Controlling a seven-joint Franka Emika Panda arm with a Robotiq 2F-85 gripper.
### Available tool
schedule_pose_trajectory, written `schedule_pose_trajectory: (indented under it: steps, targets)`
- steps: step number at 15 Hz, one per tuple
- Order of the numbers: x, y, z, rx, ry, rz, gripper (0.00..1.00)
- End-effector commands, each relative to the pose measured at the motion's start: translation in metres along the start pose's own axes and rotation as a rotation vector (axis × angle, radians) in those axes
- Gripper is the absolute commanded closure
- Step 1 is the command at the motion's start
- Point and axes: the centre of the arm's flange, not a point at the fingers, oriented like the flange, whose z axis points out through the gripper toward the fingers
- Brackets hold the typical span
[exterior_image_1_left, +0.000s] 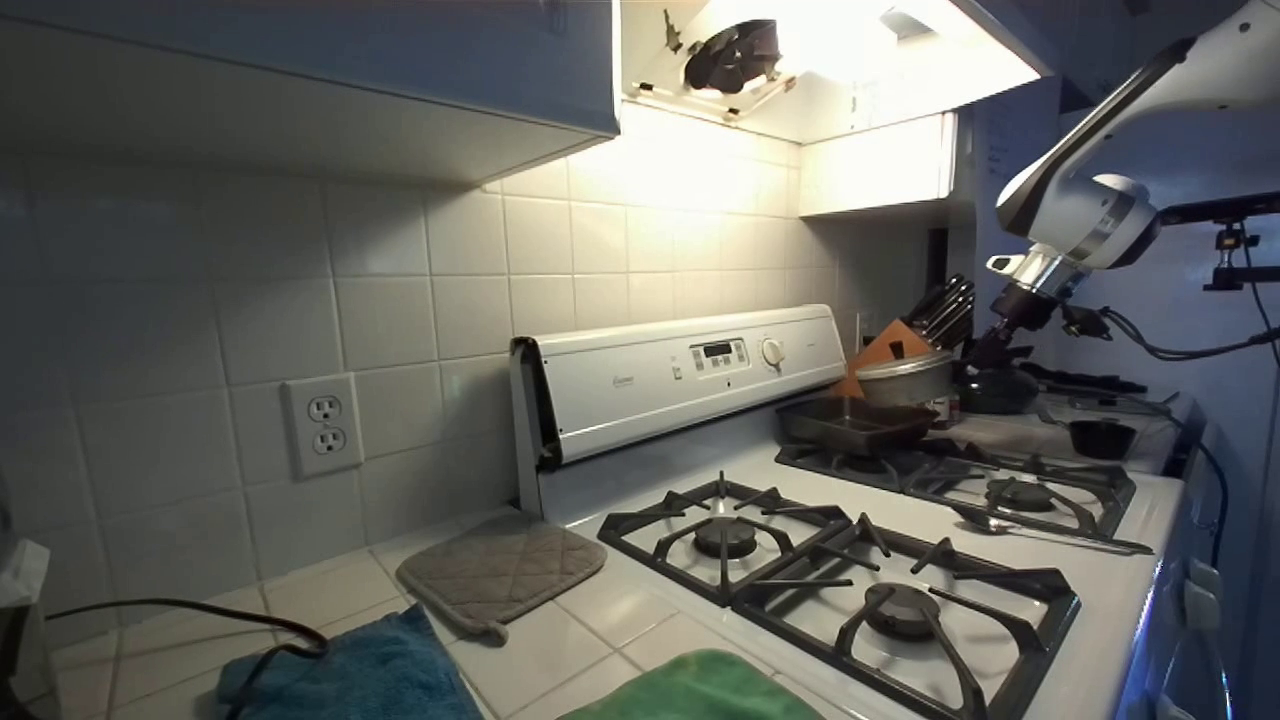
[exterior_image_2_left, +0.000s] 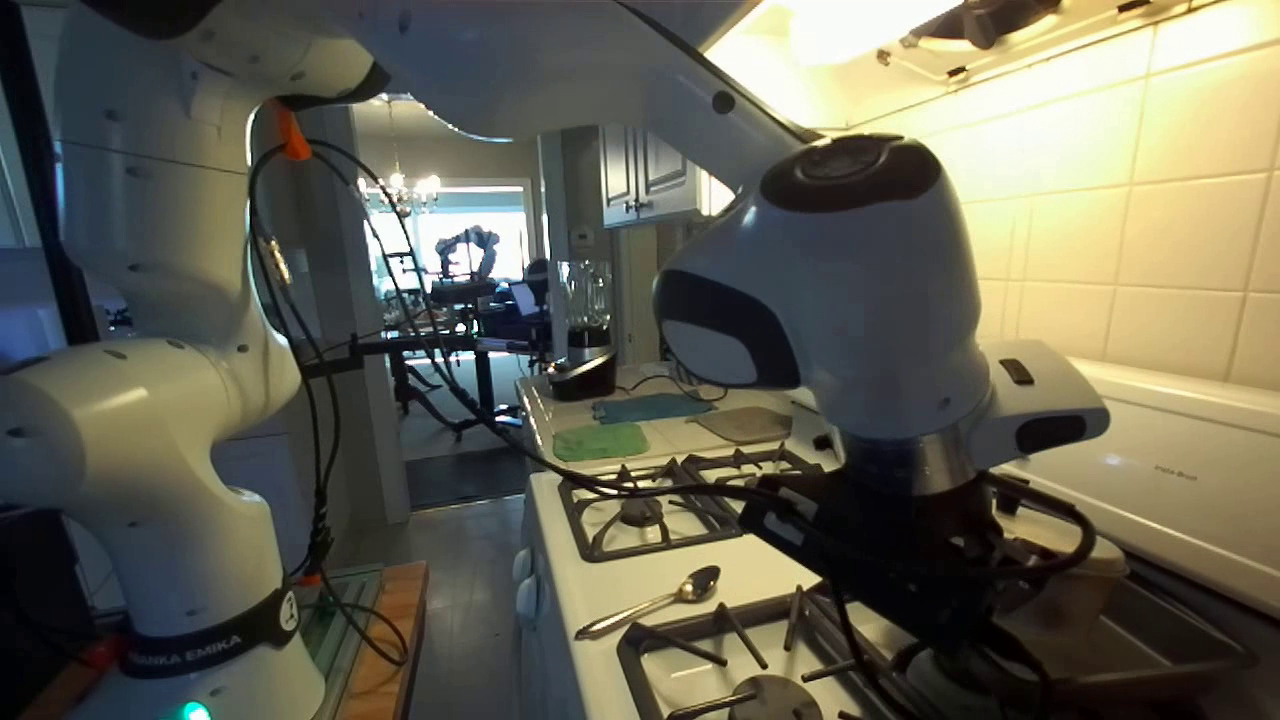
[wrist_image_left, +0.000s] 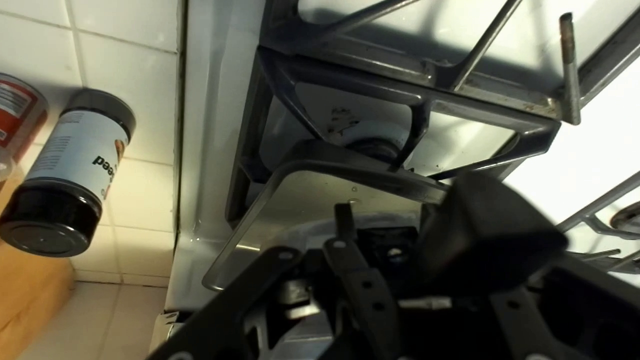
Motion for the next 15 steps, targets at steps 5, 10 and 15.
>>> schedule_pose_trajectory:
  steps: [5, 10, 15]
  targets:
    - [0.037, 0.014, 0.038, -0.021, -0.002, 0.022, 0.88]
    - [0.045, 0.015, 0.060, -0.032, -0.016, 0.020, 0.88]
    - [0.048, 0.012, 0.078, -0.041, -0.030, 0.016, 0.88]
